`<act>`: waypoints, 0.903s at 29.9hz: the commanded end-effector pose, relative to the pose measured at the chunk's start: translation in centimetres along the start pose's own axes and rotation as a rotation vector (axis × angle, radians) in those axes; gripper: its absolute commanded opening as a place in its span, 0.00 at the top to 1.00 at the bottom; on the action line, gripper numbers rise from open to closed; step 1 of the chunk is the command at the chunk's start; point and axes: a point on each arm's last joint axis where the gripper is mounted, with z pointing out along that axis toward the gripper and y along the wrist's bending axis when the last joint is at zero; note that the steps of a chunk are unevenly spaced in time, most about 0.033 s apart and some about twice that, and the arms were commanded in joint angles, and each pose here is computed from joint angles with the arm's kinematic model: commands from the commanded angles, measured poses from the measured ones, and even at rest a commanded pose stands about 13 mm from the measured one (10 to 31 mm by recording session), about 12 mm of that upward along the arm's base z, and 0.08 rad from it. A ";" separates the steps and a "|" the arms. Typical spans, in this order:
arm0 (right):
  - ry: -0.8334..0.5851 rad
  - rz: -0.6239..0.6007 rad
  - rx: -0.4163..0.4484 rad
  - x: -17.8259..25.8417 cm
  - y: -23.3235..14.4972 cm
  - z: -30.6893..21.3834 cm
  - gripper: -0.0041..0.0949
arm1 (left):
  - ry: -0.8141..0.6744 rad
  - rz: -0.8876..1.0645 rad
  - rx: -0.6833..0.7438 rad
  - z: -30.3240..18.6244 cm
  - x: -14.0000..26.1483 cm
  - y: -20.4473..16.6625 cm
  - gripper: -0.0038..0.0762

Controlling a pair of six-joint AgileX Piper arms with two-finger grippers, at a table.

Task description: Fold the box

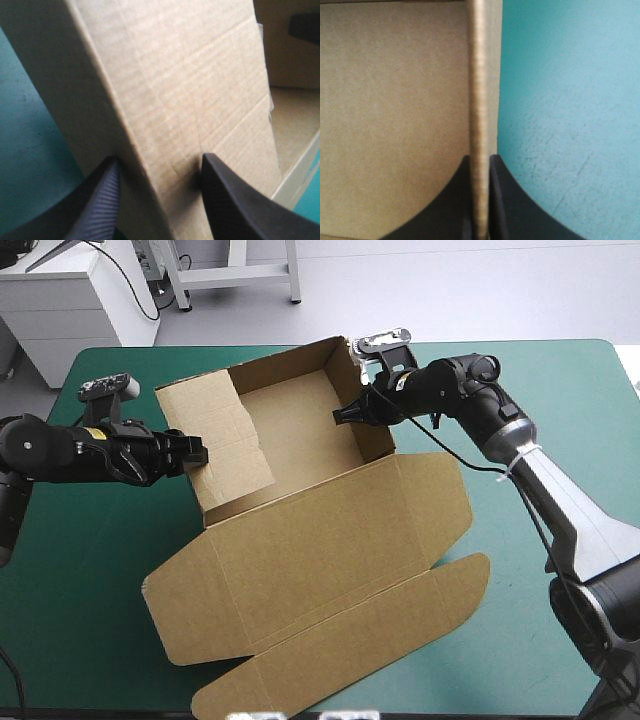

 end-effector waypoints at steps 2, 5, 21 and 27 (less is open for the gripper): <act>-0.113 0.034 -0.062 -1.5 1.5 -3.1 0.97 | -0.120 -0.067 -0.041 -0.4 -1.3 0.0 0.51; -0.113 0.045 -0.072 -1.6 1.6 -3.2 0.97 | -0.122 -0.123 -0.059 0.2 -1.7 0.4 0.51; -0.077 0.057 -0.098 -1.3 1.8 -3.1 0.97 | -0.001 -0.129 -0.222 3.9 -1.3 1.2 0.56; -0.063 0.053 -0.100 -1.1 1.9 -3.1 0.97 | -0.002 -0.115 -0.244 3.9 -1.3 1.3 0.78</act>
